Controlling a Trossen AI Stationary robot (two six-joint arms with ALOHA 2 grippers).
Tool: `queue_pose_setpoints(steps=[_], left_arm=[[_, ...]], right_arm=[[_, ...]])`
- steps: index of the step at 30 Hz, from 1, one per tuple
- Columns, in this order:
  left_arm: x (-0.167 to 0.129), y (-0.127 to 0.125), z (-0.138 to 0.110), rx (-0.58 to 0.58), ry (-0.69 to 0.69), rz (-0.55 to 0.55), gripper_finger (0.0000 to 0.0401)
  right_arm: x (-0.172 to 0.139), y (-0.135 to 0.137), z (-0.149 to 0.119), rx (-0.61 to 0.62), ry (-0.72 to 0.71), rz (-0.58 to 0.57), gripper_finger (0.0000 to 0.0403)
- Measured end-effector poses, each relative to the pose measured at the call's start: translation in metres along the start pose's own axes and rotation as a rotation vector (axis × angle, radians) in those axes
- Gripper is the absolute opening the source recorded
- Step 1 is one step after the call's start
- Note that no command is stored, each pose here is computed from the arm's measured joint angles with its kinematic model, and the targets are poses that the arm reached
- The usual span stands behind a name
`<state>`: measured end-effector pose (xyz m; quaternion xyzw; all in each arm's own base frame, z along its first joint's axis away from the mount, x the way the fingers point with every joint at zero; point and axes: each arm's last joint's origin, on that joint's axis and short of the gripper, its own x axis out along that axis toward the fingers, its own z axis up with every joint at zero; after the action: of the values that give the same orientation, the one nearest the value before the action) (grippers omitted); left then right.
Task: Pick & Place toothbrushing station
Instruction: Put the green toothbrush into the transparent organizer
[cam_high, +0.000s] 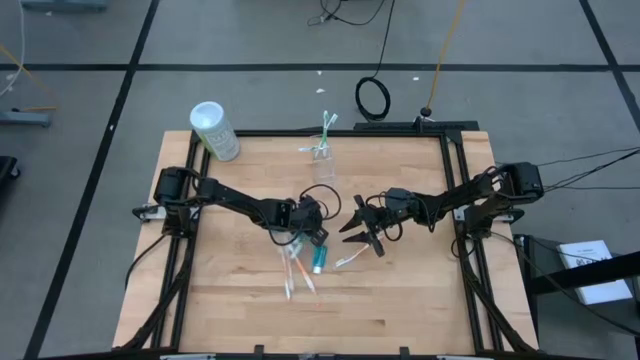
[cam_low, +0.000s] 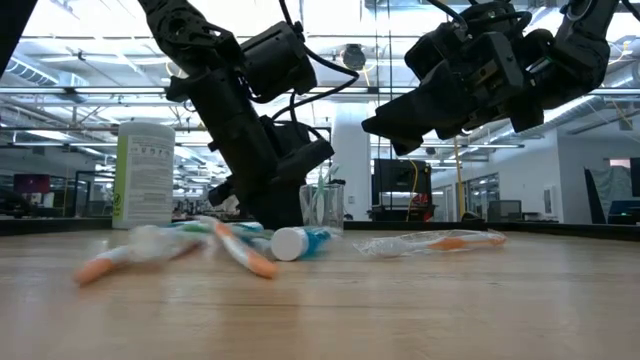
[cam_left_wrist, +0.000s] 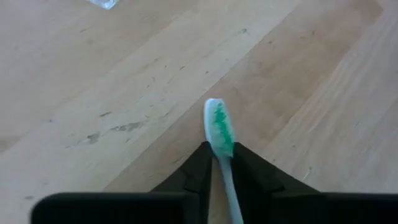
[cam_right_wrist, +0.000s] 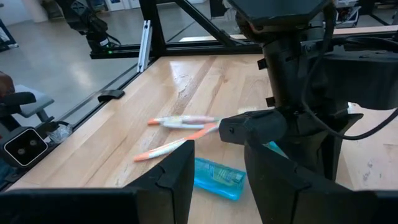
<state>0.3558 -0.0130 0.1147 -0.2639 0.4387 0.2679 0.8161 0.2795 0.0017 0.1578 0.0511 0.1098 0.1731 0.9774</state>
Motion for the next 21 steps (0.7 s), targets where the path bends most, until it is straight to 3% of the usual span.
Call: queue_pose_setpoints(steps=[7, 15, 21], left_arm=[[0.002, 0.003, 0.005, 0.103, 0.008, -0.024, 0.0009], [0.0, 0.003, 0.009, 0.163, -0.015, -0.047, 0.001], [-0.027, 0.0, 0.021, 0.192, -0.097, -0.079, 0.0002]], right_arm=[[0.0, 0.0, -0.001, 0.002, 0.005, 0.0, 0.0132], [0.0, 0.0, -0.001, 0.004, 0.01, -0.001, 0.0132], [0.0, 0.0, -0.001, 0.004, 0.01, -0.001, 0.0132]])
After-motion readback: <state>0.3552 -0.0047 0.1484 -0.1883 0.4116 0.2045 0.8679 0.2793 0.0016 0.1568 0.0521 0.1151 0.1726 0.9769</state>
